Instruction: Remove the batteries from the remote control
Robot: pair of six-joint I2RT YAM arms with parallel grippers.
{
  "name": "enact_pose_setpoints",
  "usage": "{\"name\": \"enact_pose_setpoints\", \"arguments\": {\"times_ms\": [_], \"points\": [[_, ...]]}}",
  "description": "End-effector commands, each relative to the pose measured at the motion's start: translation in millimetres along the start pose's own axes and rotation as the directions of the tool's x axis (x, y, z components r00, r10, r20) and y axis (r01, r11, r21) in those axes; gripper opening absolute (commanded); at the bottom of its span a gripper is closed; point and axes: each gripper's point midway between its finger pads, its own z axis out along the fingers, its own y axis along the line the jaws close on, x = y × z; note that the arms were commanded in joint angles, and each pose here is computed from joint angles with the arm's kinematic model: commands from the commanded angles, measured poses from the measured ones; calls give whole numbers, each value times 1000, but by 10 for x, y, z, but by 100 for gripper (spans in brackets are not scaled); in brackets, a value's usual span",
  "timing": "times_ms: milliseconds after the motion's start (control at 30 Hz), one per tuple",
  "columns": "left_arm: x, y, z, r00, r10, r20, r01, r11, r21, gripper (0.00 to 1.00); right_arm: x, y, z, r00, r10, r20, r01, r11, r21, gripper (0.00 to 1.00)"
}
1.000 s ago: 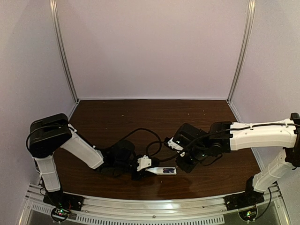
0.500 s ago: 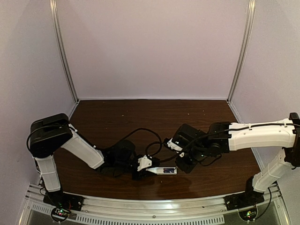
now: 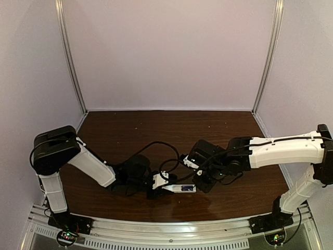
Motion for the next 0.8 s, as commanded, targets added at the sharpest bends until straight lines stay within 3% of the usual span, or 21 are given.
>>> {"name": "enact_pose_setpoints", "arguments": {"times_ms": [0,433,767], "points": [[45,-21,51,1000,11,-10,-11,1000,21,0,-26,-64,14,1000,-18,-7,18,999,43,0],[57,-21,61,1000,11,-17,-10,1000,21,0,-30,88,-128,998,-52,-44,49,998,-50,0],[64,-21,60,1000,9,-20,-9,1000,22,0,2,169,14,998,-50,-48,46,995,-84,0]]}}
